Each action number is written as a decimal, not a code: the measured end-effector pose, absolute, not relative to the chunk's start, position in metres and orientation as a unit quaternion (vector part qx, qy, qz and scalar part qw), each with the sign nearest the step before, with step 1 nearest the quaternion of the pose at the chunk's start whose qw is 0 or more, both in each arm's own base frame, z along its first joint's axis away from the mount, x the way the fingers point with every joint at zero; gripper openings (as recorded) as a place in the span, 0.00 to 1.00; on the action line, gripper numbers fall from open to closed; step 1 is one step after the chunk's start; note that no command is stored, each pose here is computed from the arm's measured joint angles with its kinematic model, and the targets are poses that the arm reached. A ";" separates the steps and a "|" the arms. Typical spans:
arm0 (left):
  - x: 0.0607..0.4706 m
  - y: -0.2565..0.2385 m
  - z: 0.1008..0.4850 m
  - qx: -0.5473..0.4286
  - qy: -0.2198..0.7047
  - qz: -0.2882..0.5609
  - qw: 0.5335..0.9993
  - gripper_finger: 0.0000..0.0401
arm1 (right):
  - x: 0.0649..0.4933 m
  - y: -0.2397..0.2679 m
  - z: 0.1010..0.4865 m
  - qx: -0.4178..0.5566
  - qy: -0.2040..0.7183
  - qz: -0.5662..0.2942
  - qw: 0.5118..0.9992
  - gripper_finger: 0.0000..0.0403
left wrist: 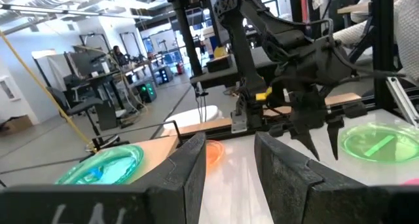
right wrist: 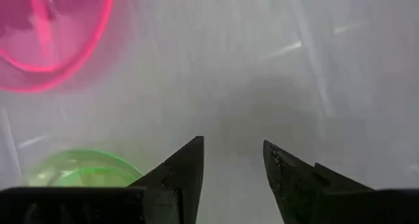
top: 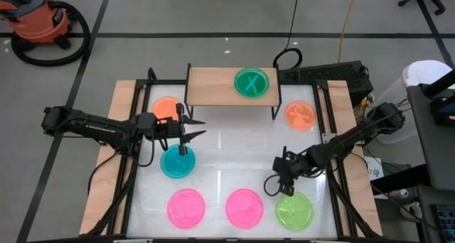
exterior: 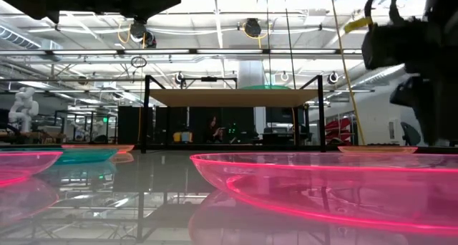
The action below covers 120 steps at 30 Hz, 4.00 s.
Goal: Place and stack plates onto a shelf
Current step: Stack the green transparent plate on the blue transparent plate on the shelf
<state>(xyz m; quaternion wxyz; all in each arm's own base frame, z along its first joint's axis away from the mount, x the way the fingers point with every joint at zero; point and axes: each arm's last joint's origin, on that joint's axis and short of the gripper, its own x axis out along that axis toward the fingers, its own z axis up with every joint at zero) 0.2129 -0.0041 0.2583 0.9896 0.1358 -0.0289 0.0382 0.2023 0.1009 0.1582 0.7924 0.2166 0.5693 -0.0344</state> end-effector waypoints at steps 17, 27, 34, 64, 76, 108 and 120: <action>0.213 -0.004 0.258 0.135 -0.027 0.037 0.990 0.34 | 0.184 0.089 0.146 0.015 0.669 0.048 0.742 0.35; 0.213 -0.004 0.258 0.128 -0.027 0.037 0.991 0.34 | 0.209 0.112 0.203 0.061 0.640 0.080 0.762 0.35; 0.213 -0.004 0.257 0.124 -0.023 0.035 0.991 0.34 | 0.210 0.137 0.203 0.068 0.642 0.075 0.760 0.35; 0.213 -0.004 0.256 0.125 -0.016 0.035 0.991 0.34 | 0.209 0.156 0.146 0.062 0.670 0.077 0.736 0.30; 0.213 -0.004 0.256 0.126 -0.016 0.035 0.991 0.34 | 0.202 0.150 0.164 0.056 0.659 0.093 0.745 0.02; 0.213 -0.004 0.258 0.116 -0.026 0.036 0.992 0.34 | 0.210 -0.054 0.323 0.171 0.042 -0.320 0.931 0.00; 0.213 -0.004 0.258 0.113 -0.029 0.036 0.992 0.34 | 0.208 -0.161 0.282 0.304 0.067 -0.371 0.875 0.00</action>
